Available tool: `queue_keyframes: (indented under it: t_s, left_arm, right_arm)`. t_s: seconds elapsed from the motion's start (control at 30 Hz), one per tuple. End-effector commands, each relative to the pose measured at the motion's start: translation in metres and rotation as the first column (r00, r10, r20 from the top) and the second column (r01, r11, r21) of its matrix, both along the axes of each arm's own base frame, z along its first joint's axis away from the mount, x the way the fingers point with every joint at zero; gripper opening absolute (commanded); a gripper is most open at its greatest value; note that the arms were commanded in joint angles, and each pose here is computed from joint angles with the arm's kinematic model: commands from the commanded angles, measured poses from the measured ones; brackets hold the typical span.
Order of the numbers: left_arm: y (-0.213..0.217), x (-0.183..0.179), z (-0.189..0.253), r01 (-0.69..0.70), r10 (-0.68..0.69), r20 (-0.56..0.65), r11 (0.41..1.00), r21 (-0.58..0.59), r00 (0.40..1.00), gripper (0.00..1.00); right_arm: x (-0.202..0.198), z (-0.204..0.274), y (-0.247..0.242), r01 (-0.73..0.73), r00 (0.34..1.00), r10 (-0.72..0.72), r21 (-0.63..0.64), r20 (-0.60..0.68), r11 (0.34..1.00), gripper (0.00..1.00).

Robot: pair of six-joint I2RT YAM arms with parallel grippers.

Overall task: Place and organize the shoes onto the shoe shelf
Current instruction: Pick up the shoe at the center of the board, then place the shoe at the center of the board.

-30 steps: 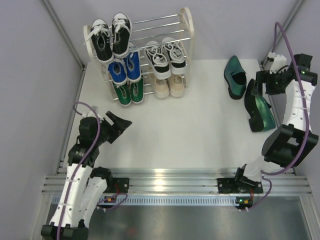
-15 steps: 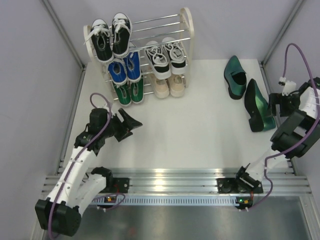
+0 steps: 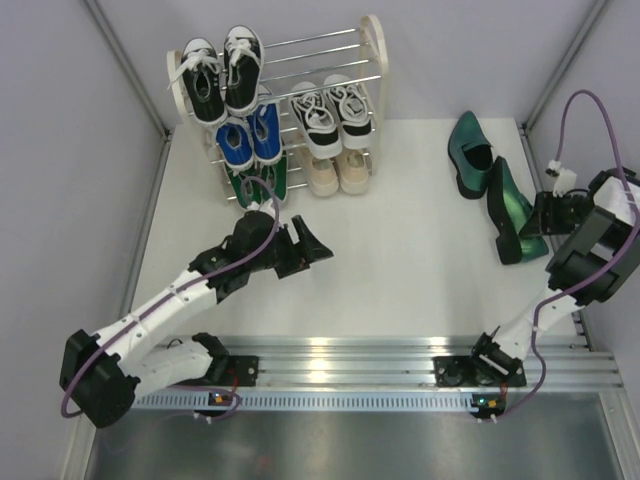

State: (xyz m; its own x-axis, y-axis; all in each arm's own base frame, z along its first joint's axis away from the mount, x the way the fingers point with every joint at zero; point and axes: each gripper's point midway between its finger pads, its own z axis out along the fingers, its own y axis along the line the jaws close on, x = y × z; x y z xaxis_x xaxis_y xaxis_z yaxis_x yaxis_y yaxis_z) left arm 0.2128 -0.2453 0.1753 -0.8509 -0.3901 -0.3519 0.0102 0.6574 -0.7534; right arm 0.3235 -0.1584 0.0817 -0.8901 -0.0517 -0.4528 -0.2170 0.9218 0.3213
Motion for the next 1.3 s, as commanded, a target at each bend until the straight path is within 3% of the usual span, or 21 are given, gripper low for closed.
queue_keyframes:
  t_s: [0.0, 0.03, 0.07, 0.17, 0.37, 0.5, 0.67, 0.73, 1.13, 1.2, 1.27]
  left_arm:
    - [-0.015, 0.015, 0.026, -0.048, 0.054, 0.087, 0.996, -0.073, 0.995, 0.84]
    - [-0.017, 0.015, 0.025, -0.058, 0.064, 0.083, 0.995, -0.078, 0.994, 0.84]
    - [-0.020, 0.014, 0.023, -0.056, 0.062, 0.078, 0.995, -0.078, 0.995, 0.84]
    - [-0.032, 0.010, 0.021, -0.049, 0.056, 0.076, 0.995, -0.088, 0.996, 0.84]
    - [-0.053, 0.003, 0.022, -0.021, 0.031, 0.085, 0.992, -0.124, 0.996, 0.84]
    - [-0.059, 0.002, 0.026, -0.017, 0.032, 0.097, 0.988, -0.155, 0.995, 0.85]
    - [-0.059, 0.004, 0.028, -0.025, 0.044, 0.106, 0.986, -0.167, 0.993, 0.85]
    - [-0.059, 0.004, 0.027, -0.027, 0.044, 0.103, 0.986, -0.166, 0.994, 0.85]
    - [-0.036, -0.007, 0.011, -0.129, 0.142, 0.052, 0.972, -0.197, 0.988, 0.84]
    - [-0.035, -0.008, 0.008, -0.134, 0.145, 0.045, 0.971, -0.197, 0.988, 0.84]
    - [-0.037, -0.009, 0.006, -0.132, 0.143, 0.041, 0.972, -0.193, 0.989, 0.84]
  right_arm:
    - [0.000, -0.001, 0.015, -0.102, 0.993, 0.101, 0.021, 0.064, 0.995, 0.44]
    - [-0.002, 0.001, 0.021, -0.111, 0.991, 0.109, 0.032, 0.078, 0.993, 0.37]
    - [-0.010, -0.002, 0.028, -0.124, 0.990, 0.120, 0.045, 0.074, 0.991, 0.23]
    - [-0.023, 0.008, 0.043, -0.141, 0.986, 0.135, 0.054, 0.101, 0.989, 0.00]
    - [-0.046, 0.038, 0.072, -0.194, 0.969, 0.183, 0.050, 0.167, 0.980, 0.00]
    - [-0.063, 0.070, 0.096, -0.306, 0.917, 0.312, -0.066, 0.248, 0.950, 0.00]
    - [-0.084, 0.061, 0.143, -0.470, 0.830, 0.510, -0.212, 0.224, 0.857, 0.00]
    - [-0.073, 0.059, 0.146, -0.466, 0.795, 0.559, -0.351, 0.236, 0.812, 0.00]
    - [-0.030, 0.031, 0.228, -0.452, 0.706, 0.680, -0.615, 0.195, 0.646, 0.00]
    - [-0.029, 0.026, 0.236, -0.455, 0.704, 0.687, -0.629, 0.179, 0.630, 0.05]
    - [-0.034, 0.022, 0.247, -0.482, 0.697, 0.700, -0.620, 0.157, 0.619, 0.19]
